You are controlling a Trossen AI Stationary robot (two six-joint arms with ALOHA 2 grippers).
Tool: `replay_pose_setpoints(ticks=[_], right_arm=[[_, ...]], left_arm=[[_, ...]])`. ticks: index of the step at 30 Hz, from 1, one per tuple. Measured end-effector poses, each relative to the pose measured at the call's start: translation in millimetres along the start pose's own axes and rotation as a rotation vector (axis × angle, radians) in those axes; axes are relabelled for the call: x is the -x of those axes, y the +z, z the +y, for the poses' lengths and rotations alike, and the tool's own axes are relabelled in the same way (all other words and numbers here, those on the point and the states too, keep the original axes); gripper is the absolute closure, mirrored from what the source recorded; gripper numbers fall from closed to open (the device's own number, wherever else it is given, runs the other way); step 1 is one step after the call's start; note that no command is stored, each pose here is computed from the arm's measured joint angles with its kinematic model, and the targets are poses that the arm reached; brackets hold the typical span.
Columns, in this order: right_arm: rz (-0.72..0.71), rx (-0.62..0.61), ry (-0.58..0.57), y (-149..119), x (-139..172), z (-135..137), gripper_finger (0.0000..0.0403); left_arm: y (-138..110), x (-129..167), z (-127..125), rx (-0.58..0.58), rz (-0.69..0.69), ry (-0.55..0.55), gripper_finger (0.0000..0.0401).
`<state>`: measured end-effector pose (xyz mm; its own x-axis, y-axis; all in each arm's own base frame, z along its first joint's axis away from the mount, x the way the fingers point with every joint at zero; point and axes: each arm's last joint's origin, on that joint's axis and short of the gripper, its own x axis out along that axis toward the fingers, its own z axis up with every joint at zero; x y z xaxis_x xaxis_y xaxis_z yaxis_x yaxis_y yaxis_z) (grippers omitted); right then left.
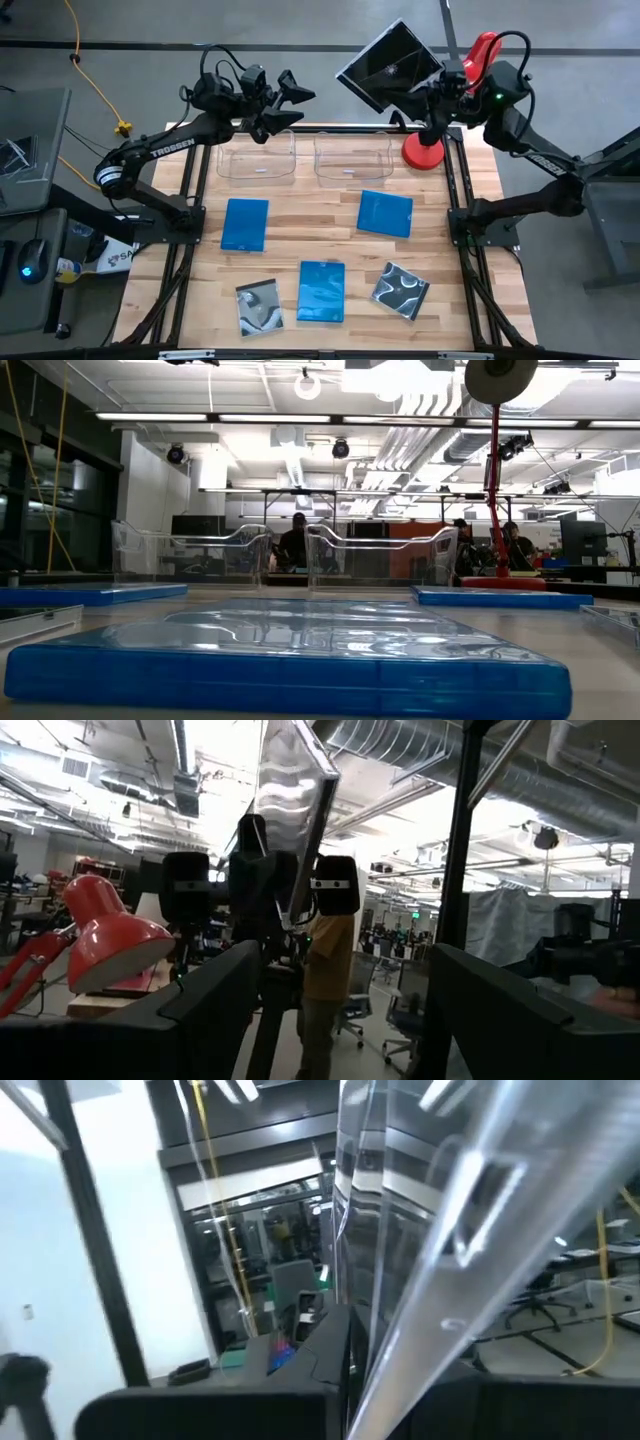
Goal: Pick & place jewel cases by type
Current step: Put the top black CD case into the right transparent bin
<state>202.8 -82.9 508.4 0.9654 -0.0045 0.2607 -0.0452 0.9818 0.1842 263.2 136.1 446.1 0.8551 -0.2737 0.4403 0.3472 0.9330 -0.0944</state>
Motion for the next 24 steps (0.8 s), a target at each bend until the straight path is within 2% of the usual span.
replay_pose_setpoints(ticks=[5, 11, 17, 20, 24], right_arm=[[0.052, -0.027, 0.186, -0.7, 0.4, 5.5, 0.0387], [0.074, -0.049, 0.602, 7.7, 2.4, 28.3, 0.0387], [0.051, 0.104, 1.061, 15.3, 10.0, 66.5, 0.0387], [-0.018, 0.185, 1.201, 19.6, 16.0, 84.0, 0.0387], [-0.098, 0.255, 1.305, 21.6, 21.8, 99.9, 0.0387]], left_arm=[[0.0, 0.0, 0.0, 0.0, 0.0, 0.0, 0.011], [-0.4, 0.0, 0.3, 0.003, 0.003, 0.002, 0.011], [-0.4, 0.0, 0.3, 0.004, 0.003, 0.003, 0.011], [-0.6, 0.0, 0.4, 0.006, 0.004, 0.004, 0.011], [-0.6, 0.0, 0.4, 0.006, 0.005, 0.003, 0.011]])
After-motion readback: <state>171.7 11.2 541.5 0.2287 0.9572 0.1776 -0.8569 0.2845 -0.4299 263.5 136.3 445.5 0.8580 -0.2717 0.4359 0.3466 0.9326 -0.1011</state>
